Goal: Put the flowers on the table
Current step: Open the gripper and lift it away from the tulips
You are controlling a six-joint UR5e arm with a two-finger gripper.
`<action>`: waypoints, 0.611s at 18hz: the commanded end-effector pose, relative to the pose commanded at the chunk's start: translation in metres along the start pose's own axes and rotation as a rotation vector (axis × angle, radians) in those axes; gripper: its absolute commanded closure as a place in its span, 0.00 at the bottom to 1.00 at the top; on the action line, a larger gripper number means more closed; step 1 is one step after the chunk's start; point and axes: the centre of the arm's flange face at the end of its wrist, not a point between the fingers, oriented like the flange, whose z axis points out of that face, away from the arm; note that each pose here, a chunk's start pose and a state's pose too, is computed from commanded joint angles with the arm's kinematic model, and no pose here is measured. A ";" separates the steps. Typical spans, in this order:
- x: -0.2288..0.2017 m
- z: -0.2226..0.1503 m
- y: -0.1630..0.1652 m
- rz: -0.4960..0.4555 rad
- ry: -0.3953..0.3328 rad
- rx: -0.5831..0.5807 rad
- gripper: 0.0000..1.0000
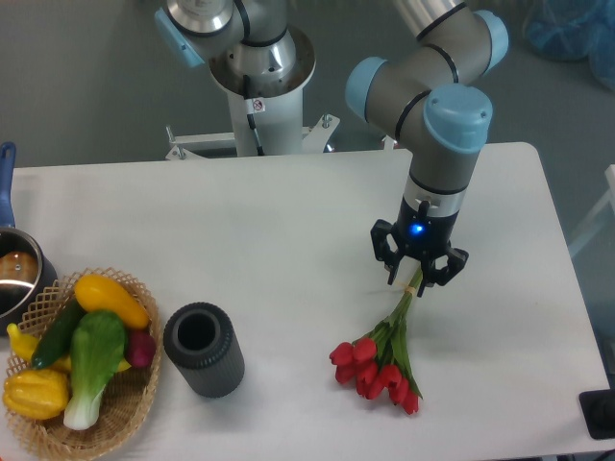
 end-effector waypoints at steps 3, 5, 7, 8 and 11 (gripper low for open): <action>-0.002 0.005 0.002 -0.006 0.006 -0.002 0.00; -0.004 0.005 0.003 -0.021 0.004 -0.003 0.00; -0.008 0.001 0.002 -0.046 -0.008 -0.006 0.00; -0.010 -0.001 0.005 -0.061 -0.012 -0.007 0.00; -0.014 -0.008 0.004 -0.048 -0.038 -0.023 0.00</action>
